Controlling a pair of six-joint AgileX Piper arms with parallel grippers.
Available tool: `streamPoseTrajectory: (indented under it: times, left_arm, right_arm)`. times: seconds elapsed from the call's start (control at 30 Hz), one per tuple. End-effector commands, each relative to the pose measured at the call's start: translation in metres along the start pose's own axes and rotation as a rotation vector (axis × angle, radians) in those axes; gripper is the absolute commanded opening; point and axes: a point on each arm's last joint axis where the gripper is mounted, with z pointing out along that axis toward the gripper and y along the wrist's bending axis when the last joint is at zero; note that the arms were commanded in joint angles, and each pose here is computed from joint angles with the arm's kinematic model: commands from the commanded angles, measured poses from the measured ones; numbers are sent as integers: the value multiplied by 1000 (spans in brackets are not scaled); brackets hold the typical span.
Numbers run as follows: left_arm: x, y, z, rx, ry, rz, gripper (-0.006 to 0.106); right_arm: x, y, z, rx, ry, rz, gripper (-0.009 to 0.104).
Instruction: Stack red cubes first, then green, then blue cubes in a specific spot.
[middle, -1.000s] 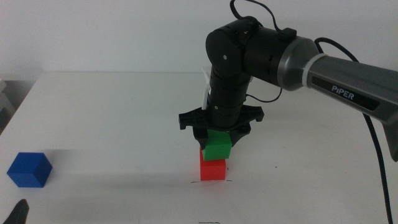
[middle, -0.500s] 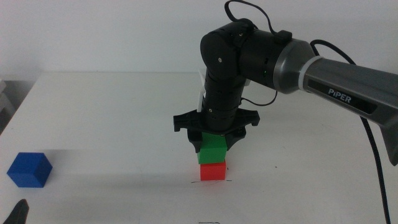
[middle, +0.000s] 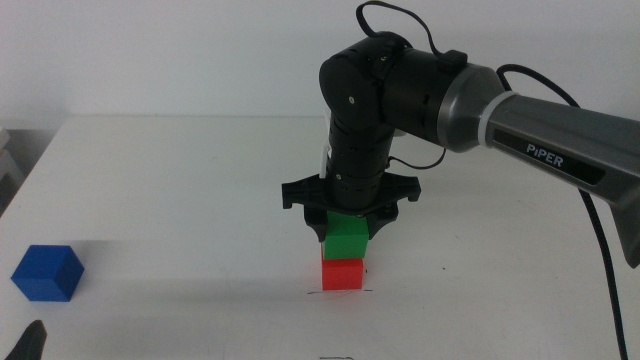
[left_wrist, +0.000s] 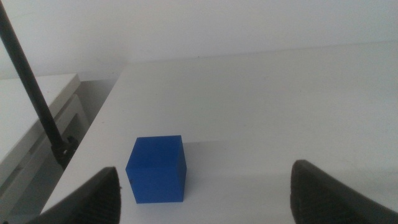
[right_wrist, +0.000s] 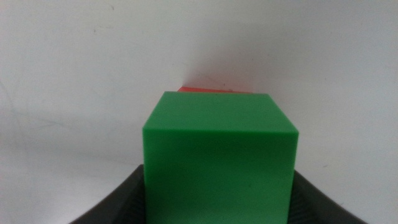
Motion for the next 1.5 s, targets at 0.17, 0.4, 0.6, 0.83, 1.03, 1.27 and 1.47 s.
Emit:
streamPoseTrajectory:
  times: [0.17,0.4,0.6,0.83,1.03,1.27,1.47]
  left_arm:
    - [-10,0,-2,-1,-106,-13,93]
    - [-10,0,-2,-1,-106,-13,93]
    - [-10,0,-2,-1,-106,-13,93]
    - [-10,0,-2,-1,-106,-13,93]
    - [-10,0,-2,-1,-106,-13,93]
    - [-10,0,-2,-1,-106,-13,93]
    - [-10,0,-2,-1,-106,-13,93]
  right_arm:
    - [3,-3,-35,-14,-25,76,-1]
    - [3,-1,-27,-14,-1,78,-1]
    - [3,0,-23,-12,8,68,-1]
    - [4,0,-23,-22,16,72,63]
    - [5,-1,-37,-39,-12,75,85]
    - [10,-11,-84,-83,-111,103,85]
    - [24,-34,-152,-169,-245,59,85]
